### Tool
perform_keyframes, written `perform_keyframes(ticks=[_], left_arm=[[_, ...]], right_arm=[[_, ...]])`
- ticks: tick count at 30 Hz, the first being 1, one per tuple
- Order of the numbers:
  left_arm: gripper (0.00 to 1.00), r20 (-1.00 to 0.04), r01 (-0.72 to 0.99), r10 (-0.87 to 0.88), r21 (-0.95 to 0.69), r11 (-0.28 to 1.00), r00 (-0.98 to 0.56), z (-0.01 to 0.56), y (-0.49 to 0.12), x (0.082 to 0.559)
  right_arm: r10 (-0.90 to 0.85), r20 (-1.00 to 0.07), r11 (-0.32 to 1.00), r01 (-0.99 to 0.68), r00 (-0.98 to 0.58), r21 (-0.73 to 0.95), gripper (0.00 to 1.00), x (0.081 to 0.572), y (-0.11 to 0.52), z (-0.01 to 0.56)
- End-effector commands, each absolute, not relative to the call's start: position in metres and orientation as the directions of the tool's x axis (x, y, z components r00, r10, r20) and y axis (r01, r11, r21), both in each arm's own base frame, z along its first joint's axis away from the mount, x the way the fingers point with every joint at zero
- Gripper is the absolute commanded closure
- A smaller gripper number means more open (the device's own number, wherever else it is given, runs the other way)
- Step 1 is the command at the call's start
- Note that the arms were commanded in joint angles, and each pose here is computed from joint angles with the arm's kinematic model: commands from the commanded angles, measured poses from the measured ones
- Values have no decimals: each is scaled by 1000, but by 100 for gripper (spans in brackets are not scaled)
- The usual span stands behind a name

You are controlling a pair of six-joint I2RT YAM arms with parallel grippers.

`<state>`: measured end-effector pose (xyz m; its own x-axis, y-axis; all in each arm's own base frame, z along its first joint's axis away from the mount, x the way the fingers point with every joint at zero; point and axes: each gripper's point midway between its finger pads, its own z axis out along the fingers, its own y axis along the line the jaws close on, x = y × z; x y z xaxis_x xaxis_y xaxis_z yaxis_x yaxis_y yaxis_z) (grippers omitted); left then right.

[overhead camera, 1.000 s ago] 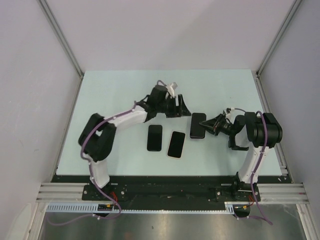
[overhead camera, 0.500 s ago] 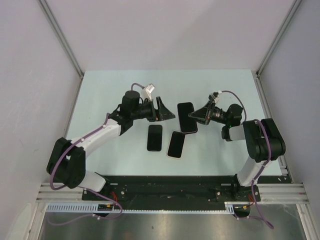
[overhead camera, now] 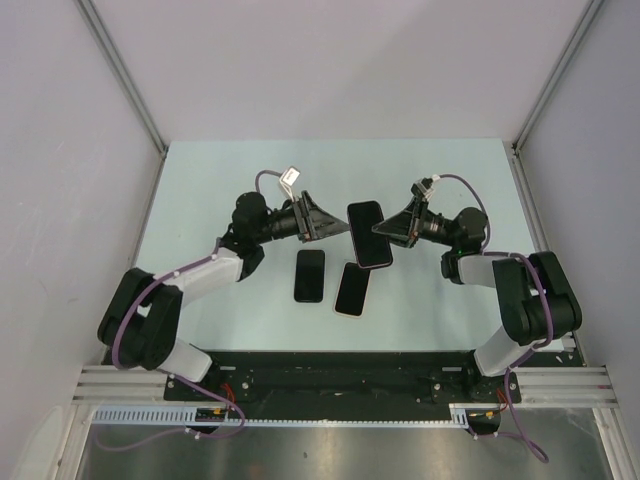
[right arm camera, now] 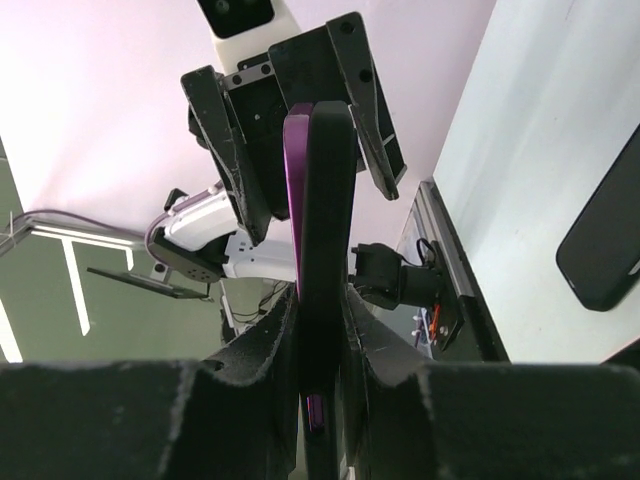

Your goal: Put the phone into the phone case

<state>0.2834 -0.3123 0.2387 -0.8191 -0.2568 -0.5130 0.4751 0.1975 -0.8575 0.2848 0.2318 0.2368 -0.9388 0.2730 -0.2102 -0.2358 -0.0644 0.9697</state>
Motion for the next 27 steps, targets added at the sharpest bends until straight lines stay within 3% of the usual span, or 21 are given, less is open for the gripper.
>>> perform_keyframes(ticks=[1,4,9,12,13,15,19,22,24,27], left_arm=[[27,-531,548,-273,-837,17,-802,272,-316,273],[28,-530,551,-273,-835,0,-803,273,-317,272],[45,-527,544,-266,-839,10,-807,266,-319,275],[67,-525,540,-262,-841,15,-810,262,-320,277],[85,-523,538,-262,-843,16,-811,261,-321,278],[100,-512,525,-260,-851,21,-819,256,-321,280],[100,-513,515,-256,-855,65,-820,247,-322,283],[100,-531,518,-243,-847,120,-812,244,-324,284],[100,-538,518,-238,-843,143,-809,246,-325,283],[96,-557,534,-214,-830,159,-802,246,-328,279]], right_arm=[[281,-481,-156,-534,-830,831,95,261,236,291],[276,-476,-162,-528,-835,833,94,259,239,291],[271,-471,-169,-523,-840,836,93,258,242,291],[257,-472,-174,-521,-843,836,93,255,245,290],[248,-473,-179,-520,-845,835,92,252,248,290],[245,-480,-181,-526,-843,831,87,250,249,291],[244,-484,-178,-529,-840,830,69,252,250,288],[246,-474,-173,-520,-845,836,66,256,251,284],[245,-471,-172,-516,-848,839,69,257,252,282],[242,-480,-170,-523,-843,835,88,257,252,281]])
